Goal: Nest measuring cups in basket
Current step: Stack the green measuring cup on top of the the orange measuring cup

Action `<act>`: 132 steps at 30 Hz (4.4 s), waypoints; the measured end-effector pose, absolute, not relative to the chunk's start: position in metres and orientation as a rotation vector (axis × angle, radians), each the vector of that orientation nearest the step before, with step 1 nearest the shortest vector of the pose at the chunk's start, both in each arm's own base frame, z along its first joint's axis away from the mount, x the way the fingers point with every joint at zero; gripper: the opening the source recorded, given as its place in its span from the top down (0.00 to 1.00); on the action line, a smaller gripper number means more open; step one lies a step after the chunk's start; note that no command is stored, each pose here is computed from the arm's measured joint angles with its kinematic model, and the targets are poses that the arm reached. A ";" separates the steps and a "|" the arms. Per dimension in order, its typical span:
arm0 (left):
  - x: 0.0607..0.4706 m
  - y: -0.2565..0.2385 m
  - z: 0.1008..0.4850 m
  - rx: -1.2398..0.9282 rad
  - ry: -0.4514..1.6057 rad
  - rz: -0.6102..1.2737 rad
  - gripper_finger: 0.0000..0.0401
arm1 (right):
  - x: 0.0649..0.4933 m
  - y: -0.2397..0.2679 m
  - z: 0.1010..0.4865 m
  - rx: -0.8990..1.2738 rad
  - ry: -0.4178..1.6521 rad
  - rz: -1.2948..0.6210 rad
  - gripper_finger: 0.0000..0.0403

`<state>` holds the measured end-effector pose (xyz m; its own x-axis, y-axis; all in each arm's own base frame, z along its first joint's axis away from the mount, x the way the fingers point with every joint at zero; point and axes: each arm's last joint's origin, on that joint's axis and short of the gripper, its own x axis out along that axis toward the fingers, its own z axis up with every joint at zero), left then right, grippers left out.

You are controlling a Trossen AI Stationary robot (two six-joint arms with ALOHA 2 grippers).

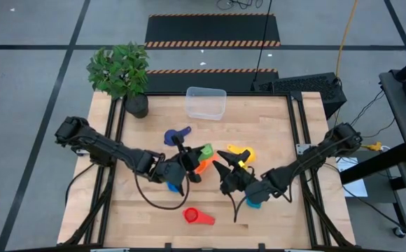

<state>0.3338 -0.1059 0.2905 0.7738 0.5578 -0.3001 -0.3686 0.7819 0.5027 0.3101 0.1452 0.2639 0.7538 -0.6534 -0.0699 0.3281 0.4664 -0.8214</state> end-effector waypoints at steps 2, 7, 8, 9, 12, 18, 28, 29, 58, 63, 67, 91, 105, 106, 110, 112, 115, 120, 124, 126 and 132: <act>0.333 -0.109 0.289 0.451 0.469 0.475 0.99 | 0.311 0.143 0.265 -0.891 0.403 -0.631 0.41; 0.333 -0.111 0.282 0.477 0.518 0.435 0.99 | 0.312 0.143 0.267 -0.889 0.381 -0.609 0.41; 0.333 -0.110 0.281 0.475 0.525 0.437 0.99 | 0.313 0.144 0.267 -0.891 0.376 -0.592 0.42; 0.334 -0.110 0.278 0.470 0.529 0.442 0.99 | 0.313 0.143 0.267 -0.891 0.372 -0.580 0.43; 0.337 -0.109 0.273 0.471 0.547 0.444 0.99 | 0.315 0.140 0.267 -0.894 0.374 -0.573 0.47; 0.341 -0.110 0.263 0.476 0.575 0.451 0.99 | 0.320 0.128 0.261 -0.898 0.413 -0.575 0.55; 0.341 -0.106 0.256 0.470 0.619 0.463 0.99 | 0.324 0.114 0.248 -0.896 0.448 -0.473 0.65; 0.341 -0.106 0.255 0.471 0.623 0.464 0.99 | 0.324 0.113 0.247 -0.900 0.452 -0.467 0.66; 0.338 -0.110 0.254 0.419 0.621 0.466 0.70 | 0.324 0.113 0.243 -0.928 0.471 -0.379 1.00; 0.335 -0.117 0.262 0.403 0.580 0.443 0.55 | 0.322 0.111 0.245 -0.932 0.480 -0.380 1.00; 0.327 -0.126 0.274 0.397 0.535 0.411 0.49 | 0.316 0.109 0.250 -0.916 0.495 -0.379 1.00; 0.313 -0.130 0.299 0.414 0.462 0.374 0.48 | 0.229 0.092 0.290 -0.590 0.293 -0.356 1.00; 0.321 -0.134 0.312 0.349 0.336 0.301 0.48 | 0.181 0.079 0.297 -0.446 0.025 -0.267 1.00; 0.322 -0.134 0.313 0.334 0.320 0.298 0.48 | 0.179 0.079 0.297 -0.443 0.013 -0.264 1.00; 0.324 -0.136 0.318 0.286 0.268 0.240 0.48 | 0.173 0.080 0.301 -0.441 -0.014 -0.251 1.00; 0.324 -0.137 0.320 0.277 0.254 0.227 0.48 | 0.170 0.082 0.303 -0.450 -0.028 -0.239 1.00; 0.323 -0.140 0.320 0.274 0.245 0.218 0.48 | 0.168 0.085 0.307 -0.467 -0.067 -0.180 1.00; 0.323 -0.140 0.321 0.268 0.240 0.215 0.48 | 0.167 0.089 0.311 -0.478 -0.130 -0.092 1.00; 0.328 -0.143 0.322 0.239 0.192 0.179 0.48 | 0.166 0.091 0.313 -0.487 -0.173 -0.020 1.00; 0.331 -0.148 0.319 0.266 0.176 0.155 0.48 | 0.166 0.092 0.315 -0.476 -0.201 0.005 1.00; 0.343 -0.165 0.310 0.366 0.080 0.123 0.48 | 0.165 0.094 0.319 -0.457 -0.275 0.092 1.00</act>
